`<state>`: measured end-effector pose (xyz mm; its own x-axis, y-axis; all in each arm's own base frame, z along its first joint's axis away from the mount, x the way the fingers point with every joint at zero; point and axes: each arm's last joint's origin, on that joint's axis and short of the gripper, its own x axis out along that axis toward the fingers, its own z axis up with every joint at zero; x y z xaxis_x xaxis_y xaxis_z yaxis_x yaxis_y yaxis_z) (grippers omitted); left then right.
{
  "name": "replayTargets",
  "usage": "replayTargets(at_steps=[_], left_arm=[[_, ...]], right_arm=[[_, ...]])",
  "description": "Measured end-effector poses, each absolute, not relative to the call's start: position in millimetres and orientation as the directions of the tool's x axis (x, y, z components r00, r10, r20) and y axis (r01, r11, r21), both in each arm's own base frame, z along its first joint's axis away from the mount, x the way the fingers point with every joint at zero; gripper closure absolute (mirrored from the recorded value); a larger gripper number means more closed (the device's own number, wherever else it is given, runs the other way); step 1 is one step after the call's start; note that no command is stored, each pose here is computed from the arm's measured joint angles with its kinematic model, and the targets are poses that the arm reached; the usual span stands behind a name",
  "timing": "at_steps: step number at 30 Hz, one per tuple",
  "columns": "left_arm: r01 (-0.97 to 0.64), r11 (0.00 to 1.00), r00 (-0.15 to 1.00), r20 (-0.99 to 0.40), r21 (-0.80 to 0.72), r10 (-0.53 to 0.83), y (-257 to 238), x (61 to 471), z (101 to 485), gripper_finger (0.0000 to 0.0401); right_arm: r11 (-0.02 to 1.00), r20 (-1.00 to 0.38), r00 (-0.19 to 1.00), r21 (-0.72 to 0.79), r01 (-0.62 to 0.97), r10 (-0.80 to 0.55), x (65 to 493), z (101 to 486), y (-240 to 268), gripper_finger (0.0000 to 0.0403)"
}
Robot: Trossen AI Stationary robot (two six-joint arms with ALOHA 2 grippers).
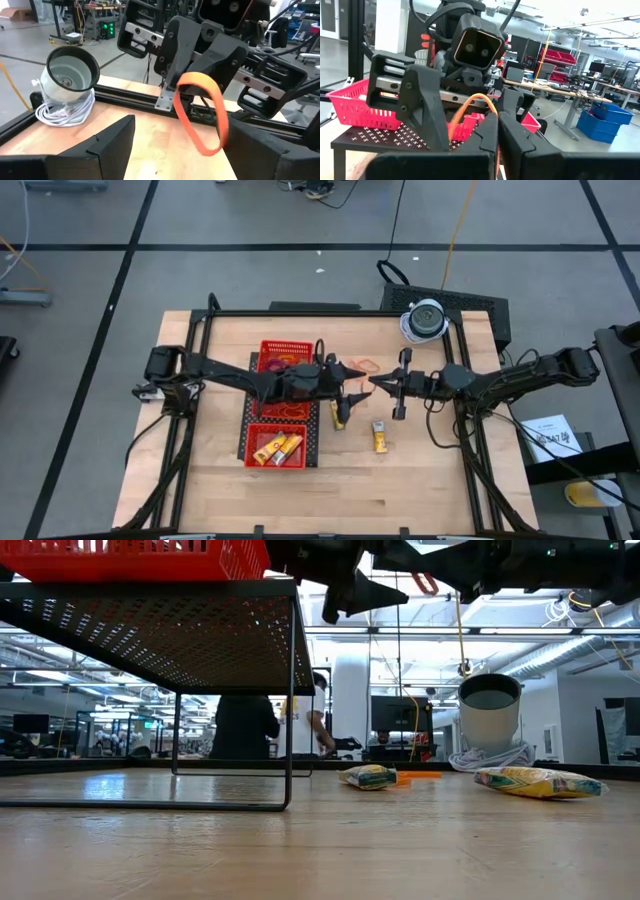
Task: Pick & Place Office Desk Supplies
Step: Put the orange rubber band into the middle red basket on the shelf
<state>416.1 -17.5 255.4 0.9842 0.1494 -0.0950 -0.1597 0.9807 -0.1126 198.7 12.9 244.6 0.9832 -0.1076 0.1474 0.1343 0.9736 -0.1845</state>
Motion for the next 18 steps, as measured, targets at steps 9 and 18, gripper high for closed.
replayTargets(at_steps=[9,18], left_arm=[[-0.052,0.991,0.995,-0.096,-0.123,0.04,-20.8,416.4,255.3,0.0239],[-0.046,0.996,0.995,-0.097,-0.074,0.039,-20.7,416.3,255.0,0.0373]], right_arm=[[0.972,0.141,0.984,-0.189,0.136,-0.111,198.8,243.9,12.8,0.0403],[0.972,0.137,0.984,-0.19,0.136,-0.111,198.8,243.5,12.8,0.0403]])
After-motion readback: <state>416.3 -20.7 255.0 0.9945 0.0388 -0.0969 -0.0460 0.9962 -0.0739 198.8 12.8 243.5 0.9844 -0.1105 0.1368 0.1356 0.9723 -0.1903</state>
